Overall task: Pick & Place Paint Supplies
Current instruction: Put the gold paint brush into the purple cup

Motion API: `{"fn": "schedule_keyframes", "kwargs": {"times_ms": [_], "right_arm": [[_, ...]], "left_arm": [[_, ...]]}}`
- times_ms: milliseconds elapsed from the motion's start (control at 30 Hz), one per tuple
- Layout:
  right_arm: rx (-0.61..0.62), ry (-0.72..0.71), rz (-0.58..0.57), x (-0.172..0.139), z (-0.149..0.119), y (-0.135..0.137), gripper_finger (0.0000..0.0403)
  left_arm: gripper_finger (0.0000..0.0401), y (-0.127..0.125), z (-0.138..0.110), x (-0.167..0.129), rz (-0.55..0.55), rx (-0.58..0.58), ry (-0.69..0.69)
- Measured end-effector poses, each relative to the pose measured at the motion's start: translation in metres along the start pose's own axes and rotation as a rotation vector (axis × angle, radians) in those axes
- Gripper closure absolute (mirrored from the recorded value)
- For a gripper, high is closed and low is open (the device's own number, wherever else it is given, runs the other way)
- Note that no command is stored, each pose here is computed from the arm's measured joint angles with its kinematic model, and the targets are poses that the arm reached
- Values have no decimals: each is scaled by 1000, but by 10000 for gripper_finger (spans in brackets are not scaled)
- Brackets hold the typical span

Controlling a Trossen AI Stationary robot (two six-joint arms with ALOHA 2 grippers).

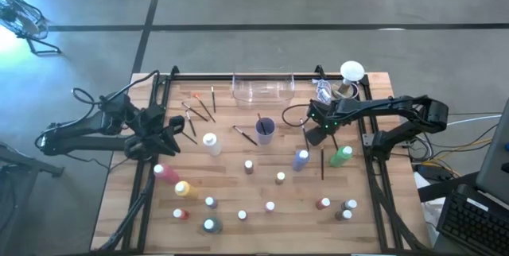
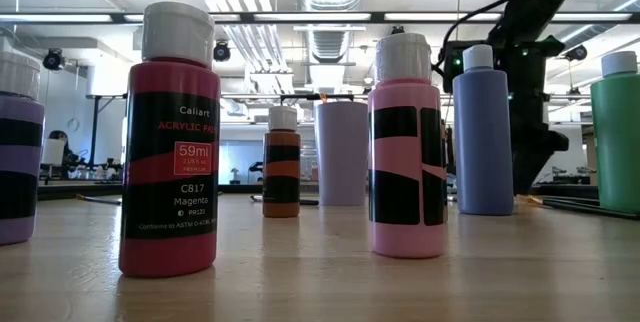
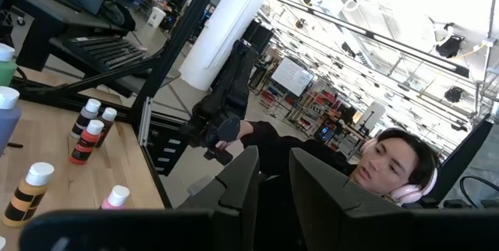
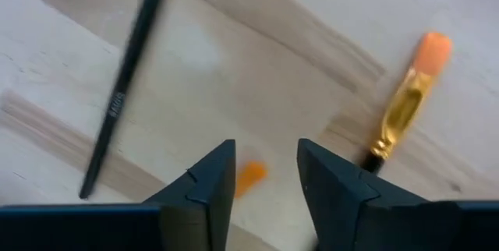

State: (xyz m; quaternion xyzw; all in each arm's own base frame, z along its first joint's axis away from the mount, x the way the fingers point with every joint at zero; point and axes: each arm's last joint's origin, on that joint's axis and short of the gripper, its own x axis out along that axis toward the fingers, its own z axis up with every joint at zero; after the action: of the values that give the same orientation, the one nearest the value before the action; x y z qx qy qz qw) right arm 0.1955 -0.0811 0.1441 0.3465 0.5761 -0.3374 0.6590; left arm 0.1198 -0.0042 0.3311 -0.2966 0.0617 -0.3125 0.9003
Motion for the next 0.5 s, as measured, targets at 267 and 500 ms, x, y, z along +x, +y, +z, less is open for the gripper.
{"fn": "schedule_keyframes", "kwargs": {"times_ms": [267,500], "right_arm": [[48,51,-25,-1,-4,-3,239],[47,83,11,0,-8,1,256]], "left_arm": [[320,0,0,0,0,0,0],[320,0,0,0,0,0,0]]}}
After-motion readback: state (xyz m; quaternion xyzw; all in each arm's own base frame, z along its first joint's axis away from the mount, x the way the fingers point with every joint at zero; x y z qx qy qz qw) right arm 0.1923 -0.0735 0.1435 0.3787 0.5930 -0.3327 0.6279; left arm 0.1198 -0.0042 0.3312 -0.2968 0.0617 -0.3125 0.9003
